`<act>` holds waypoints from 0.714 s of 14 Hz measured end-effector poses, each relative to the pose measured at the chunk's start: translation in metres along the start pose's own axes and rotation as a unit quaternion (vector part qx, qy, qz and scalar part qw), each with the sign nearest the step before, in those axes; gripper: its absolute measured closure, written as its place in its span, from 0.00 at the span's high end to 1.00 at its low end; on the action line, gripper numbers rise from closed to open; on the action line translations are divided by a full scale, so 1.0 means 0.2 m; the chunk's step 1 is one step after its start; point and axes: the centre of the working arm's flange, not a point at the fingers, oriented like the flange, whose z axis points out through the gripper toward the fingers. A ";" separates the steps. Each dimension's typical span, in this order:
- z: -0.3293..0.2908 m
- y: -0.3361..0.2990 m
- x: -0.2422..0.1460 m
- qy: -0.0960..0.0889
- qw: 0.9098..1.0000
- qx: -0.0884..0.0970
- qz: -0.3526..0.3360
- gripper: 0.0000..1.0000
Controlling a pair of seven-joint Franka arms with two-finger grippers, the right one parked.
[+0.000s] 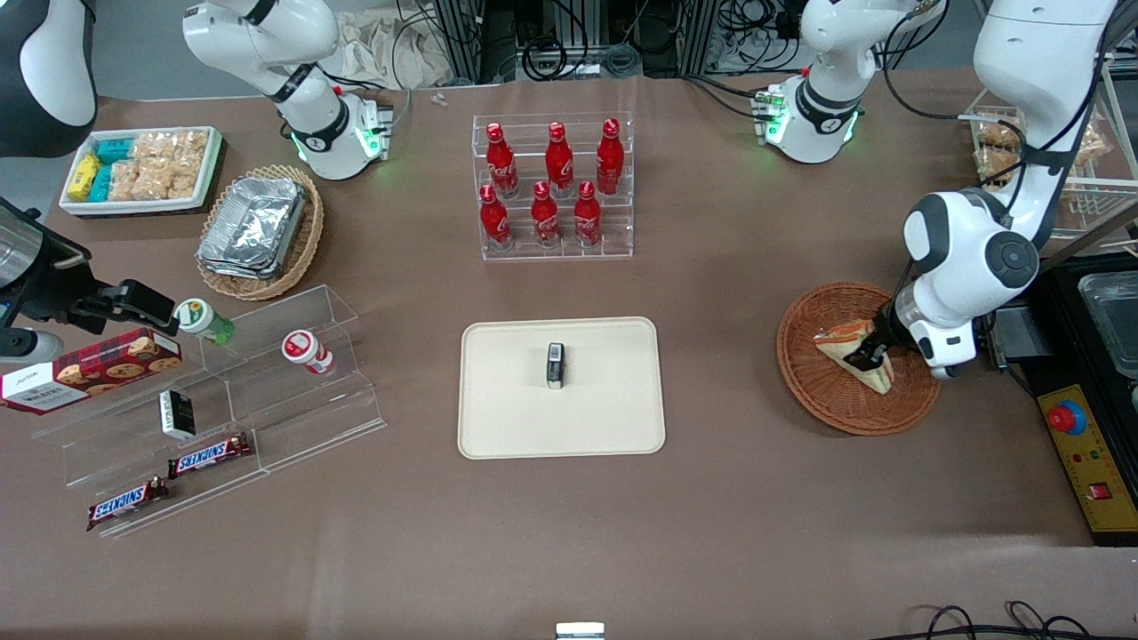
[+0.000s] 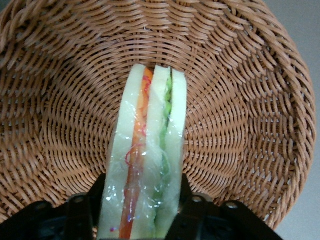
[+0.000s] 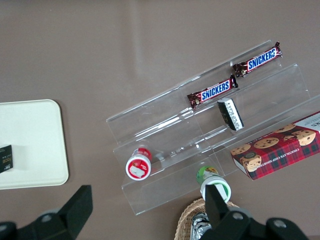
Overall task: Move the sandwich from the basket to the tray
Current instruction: 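Close the left gripper on the sandwich wrapper and lift it from the basket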
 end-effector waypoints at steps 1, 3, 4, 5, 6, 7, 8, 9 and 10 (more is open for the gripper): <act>0.00 0.00 0.00 0.001 1.000 -0.001 0.001 0.49; -0.02 0.01 -0.01 0.003 1.000 -0.002 0.003 0.32; -0.03 0.01 -0.01 0.004 1.000 -0.002 0.005 0.28; -0.05 0.02 -0.02 0.005 1.000 0.000 0.007 0.27; -0.07 0.02 -0.02 0.007 1.000 0.003 0.010 0.27; -0.11 0.03 -0.03 0.010 1.000 0.008 0.013 0.27; -0.16 0.03 -0.04 0.014 1.000 0.012 0.016 0.27; -0.21 0.04 -0.05 0.019 0.999 0.017 0.021 0.24; -0.28 0.06 -0.06 0.022 0.999 0.024 0.026 0.18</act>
